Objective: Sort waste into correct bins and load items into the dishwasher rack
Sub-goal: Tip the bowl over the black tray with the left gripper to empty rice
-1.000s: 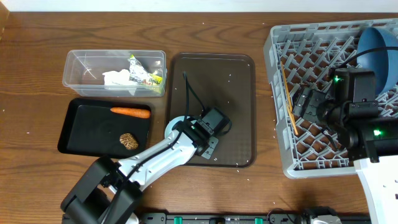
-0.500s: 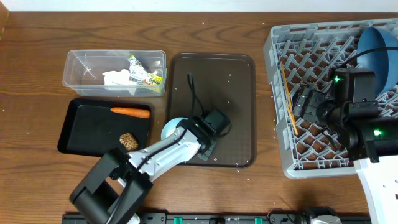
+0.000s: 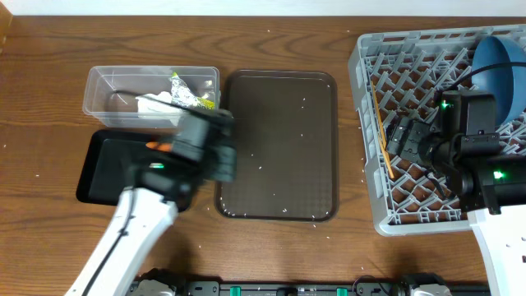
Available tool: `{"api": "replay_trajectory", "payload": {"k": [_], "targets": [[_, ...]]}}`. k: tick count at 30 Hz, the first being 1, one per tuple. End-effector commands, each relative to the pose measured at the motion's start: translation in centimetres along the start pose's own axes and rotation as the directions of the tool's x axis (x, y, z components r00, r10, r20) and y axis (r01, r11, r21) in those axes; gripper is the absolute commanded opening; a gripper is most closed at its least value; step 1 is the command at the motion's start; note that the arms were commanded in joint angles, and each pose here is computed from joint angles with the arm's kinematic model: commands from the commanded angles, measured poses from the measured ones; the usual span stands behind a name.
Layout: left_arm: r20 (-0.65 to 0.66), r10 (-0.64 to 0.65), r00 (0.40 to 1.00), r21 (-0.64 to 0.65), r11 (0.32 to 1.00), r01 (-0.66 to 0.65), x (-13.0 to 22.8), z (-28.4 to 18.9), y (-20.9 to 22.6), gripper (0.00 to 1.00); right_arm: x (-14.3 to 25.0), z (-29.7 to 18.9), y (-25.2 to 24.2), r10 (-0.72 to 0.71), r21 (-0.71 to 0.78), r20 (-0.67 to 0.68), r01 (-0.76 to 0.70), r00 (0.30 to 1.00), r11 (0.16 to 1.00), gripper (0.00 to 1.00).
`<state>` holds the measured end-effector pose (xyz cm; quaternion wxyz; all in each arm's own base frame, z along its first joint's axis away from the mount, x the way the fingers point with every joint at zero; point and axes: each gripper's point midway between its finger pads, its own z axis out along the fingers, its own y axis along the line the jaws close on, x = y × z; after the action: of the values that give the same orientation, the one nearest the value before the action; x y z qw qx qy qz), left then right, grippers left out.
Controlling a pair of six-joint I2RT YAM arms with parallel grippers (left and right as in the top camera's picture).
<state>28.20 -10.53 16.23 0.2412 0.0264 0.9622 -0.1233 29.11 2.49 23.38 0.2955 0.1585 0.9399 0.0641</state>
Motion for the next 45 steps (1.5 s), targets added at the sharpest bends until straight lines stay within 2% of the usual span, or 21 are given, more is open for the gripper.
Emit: {"api": "replay_trajectory", "payload": {"k": [1, 7, 11, 17, 23, 30, 36, 38, 40, 43, 45], "targets": [[-0.004, -0.119, 0.993, 0.217, 0.969, 0.117, -1.1, -1.7, 0.2, 0.06, -0.1, 0.1, -0.2, 0.002, 0.005, -0.003, -0.002, 1.000, 1.000, 0.87], [0.031, -0.267, 0.963, 0.412, 0.881, 0.231, -2.2, -2.8, 4.4, 0.06, 0.0, 0.1, -0.2, 0.002, 0.006, -0.004, -0.002, 1.000, 1.000, 0.87], [0.134, -0.309, 0.942, 0.571, 0.801, 0.181, -2.6, -3.9, 6.6, 0.06, 0.0, 0.1, -0.2, 0.002, 0.005, -0.004, -0.002, 1.000, 1.000, 0.87], [0.272, -0.388, 0.881, 0.673, 0.731, 0.114, -2.4, -4.1, 10.3, 0.06, 0.0, 0.1, -0.2, 0.002, 0.005, -0.003, -0.002, 1.000, 1.000, 0.87], [0.321, -0.497, 0.806, 0.771, 0.631, 0.082, -1.5, -4.7, 13.2, 0.06, 0.1, 0.1, -0.2, 0.002, 0.008, -0.010, -0.001, 1.000, 1.000, 0.87], [0.275, -0.605, 0.747, 0.787, 0.589, 0.187, -0.3, -3.9, 16.2, 0.06, 0.1, 0.1, -0.2, 0.002, 0.008, -0.010, -0.001, 1.000, 1.000, 0.87], [0.263, -0.612, 0.746, 0.791, 0.579, 0.197, -0.2, -3.8, 16.1, 0.06, 0.1, 0.1, -0.2, 0.002, 0.008, -0.010, -0.001, 1.000, 1.000, 0.87], [0.335, -0.545, 0.769, 0.734, 0.662, 0.150, 0.1, -3.1, 16.6, 0.06, 0.1, 0.1, -0.2, 0.002, 0.008, -0.010, -0.001, 1.000, 1.000, 0.87], [0.288, -0.592, 0.753, 0.781, 0.600, 0.172, -0.1, -3.7, 16.1, 0.06, 0.1, 0.1, -0.2, 0.002, 0.008, -0.010, -0.002, 1.000, 1.000, 0.87], [0.339, -0.533, 0.775, 0.762, 0.639, 0.107, -0.1, -3.4, 15.5, 0.06, 0.1, 0.1, -0.2, 0.002, 0.008, -0.010, -0.002, 1.000, 1.000, 0.87], [0.306, -0.563, 0.768, 0.776, 0.614, 0.141, -0.1, -3.4, 15.6, 0.06, 0.1, 0.1, -0.2, 0.002, 0.008, -0.009, -0.002, 1.000, 1.000, 0.86]]}}
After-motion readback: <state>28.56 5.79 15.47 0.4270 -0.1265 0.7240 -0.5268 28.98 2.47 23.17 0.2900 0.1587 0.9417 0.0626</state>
